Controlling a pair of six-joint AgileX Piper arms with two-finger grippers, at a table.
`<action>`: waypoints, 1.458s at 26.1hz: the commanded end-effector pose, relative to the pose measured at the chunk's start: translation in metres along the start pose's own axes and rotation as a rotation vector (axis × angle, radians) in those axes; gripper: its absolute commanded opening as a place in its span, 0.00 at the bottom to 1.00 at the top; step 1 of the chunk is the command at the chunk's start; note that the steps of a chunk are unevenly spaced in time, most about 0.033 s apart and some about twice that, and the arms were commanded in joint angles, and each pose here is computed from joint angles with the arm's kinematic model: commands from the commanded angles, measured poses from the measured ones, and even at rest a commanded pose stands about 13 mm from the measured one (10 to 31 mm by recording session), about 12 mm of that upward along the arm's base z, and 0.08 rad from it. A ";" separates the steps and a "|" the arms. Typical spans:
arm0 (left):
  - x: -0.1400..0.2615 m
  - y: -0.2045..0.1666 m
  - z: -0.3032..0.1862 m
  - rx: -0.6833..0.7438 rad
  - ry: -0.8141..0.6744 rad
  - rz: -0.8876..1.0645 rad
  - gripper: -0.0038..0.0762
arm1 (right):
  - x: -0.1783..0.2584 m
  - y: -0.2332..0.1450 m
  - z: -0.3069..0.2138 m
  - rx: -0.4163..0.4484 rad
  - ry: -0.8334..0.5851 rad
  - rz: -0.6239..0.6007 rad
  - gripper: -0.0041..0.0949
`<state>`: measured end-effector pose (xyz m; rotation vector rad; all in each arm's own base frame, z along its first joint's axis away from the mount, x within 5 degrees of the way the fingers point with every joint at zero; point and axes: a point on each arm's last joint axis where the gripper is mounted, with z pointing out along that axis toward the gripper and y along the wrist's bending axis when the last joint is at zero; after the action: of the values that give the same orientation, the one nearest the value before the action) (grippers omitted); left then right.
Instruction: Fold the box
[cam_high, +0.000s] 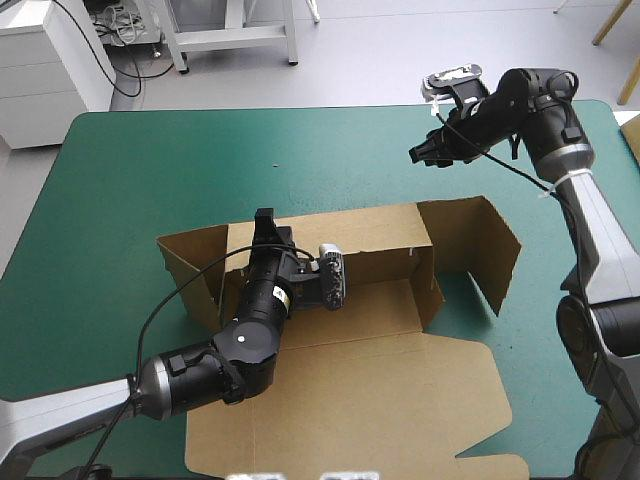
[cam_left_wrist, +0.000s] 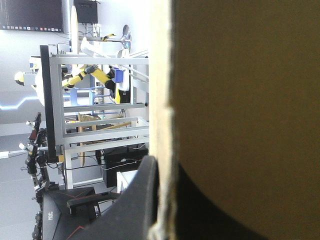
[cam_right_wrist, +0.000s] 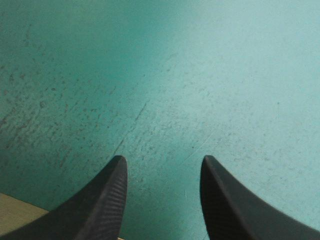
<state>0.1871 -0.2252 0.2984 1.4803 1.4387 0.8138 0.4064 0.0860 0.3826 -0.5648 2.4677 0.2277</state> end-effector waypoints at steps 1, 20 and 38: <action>-0.008 0.009 -0.009 -0.017 -0.084 -0.025 0.04 | -0.003 0.002 -0.024 0.019 -0.077 -0.024 0.47; -0.008 0.009 -0.010 -0.014 -0.090 -0.022 0.04 | 0.046 0.020 -0.032 0.003 0.050 -0.113 0.47; -0.008 0.009 -0.009 -0.012 -0.090 -0.026 0.04 | 0.114 0.051 -0.063 -0.131 0.072 -0.180 0.46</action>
<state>0.1868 -0.2264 0.2982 1.4863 1.4306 0.8012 0.2814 0.0743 0.3513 -0.8634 2.5562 0.2817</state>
